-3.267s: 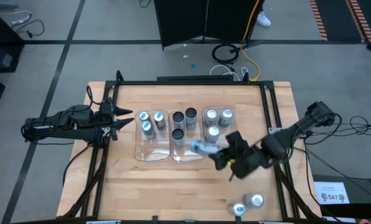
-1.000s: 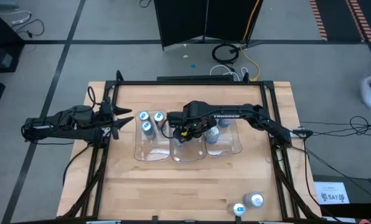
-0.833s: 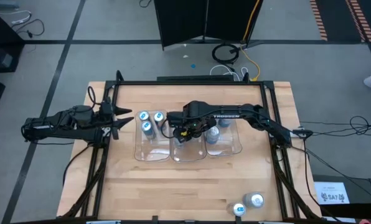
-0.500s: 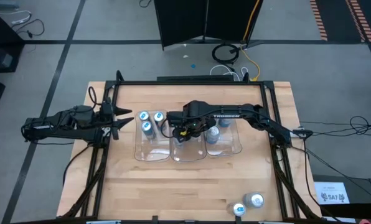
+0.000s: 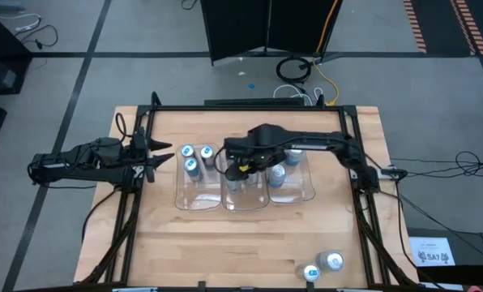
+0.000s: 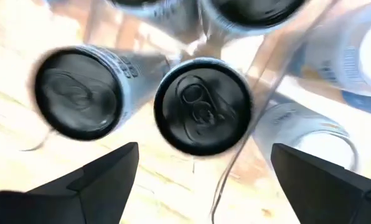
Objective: Sort soda cans
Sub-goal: Put the blue-white soda can into the right transparent bin
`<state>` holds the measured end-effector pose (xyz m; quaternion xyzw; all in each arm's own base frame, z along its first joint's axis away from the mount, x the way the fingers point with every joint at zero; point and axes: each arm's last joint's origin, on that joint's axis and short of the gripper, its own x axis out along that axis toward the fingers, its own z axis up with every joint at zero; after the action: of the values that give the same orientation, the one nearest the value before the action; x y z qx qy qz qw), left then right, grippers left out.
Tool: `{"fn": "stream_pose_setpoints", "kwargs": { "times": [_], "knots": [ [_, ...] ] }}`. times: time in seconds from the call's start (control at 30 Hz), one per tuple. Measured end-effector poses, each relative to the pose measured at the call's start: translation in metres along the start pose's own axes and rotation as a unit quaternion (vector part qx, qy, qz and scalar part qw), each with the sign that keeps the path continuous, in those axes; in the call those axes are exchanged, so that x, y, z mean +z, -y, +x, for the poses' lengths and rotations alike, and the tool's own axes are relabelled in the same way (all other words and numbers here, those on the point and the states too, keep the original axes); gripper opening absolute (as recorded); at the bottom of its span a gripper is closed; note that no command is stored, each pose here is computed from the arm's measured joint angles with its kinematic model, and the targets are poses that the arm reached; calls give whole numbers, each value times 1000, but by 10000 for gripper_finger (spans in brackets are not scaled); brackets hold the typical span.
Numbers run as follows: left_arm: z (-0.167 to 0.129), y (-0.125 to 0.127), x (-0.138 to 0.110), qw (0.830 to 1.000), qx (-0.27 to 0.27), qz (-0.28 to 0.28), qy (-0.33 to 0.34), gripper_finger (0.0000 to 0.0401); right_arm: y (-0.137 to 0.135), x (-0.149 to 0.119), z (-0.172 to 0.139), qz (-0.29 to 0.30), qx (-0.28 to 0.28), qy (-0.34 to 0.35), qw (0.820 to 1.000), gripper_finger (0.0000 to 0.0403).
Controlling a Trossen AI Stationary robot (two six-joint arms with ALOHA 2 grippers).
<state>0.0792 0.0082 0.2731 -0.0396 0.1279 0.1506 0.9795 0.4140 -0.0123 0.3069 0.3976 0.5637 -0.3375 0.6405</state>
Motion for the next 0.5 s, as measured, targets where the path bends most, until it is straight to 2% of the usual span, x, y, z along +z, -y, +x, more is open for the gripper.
{"fn": "stream_pose_setpoints", "kwargs": {
  "times": [0.13, 0.27, 0.37, 0.5],
  "knots": [
    [0, 0, 0, 1000, 0, 0, 0, 173, 6, -21, -36, 11, 15, 61, 998, 357],
    [0, 0, 0, 1000, 0, 0, 0, 173, 10, -60, -64, 6, 8, 116, 993, 357],
    [0, 0, 0, 1000, 0, 0, 0, 173, 3, -92, -69, 4, 11, 143, 990, 357],
    [0, 0, 0, 1000, 0, -1, 0, 173, -6, -134, -65, 20, 25, 120, 992, 357]
  ]
}}
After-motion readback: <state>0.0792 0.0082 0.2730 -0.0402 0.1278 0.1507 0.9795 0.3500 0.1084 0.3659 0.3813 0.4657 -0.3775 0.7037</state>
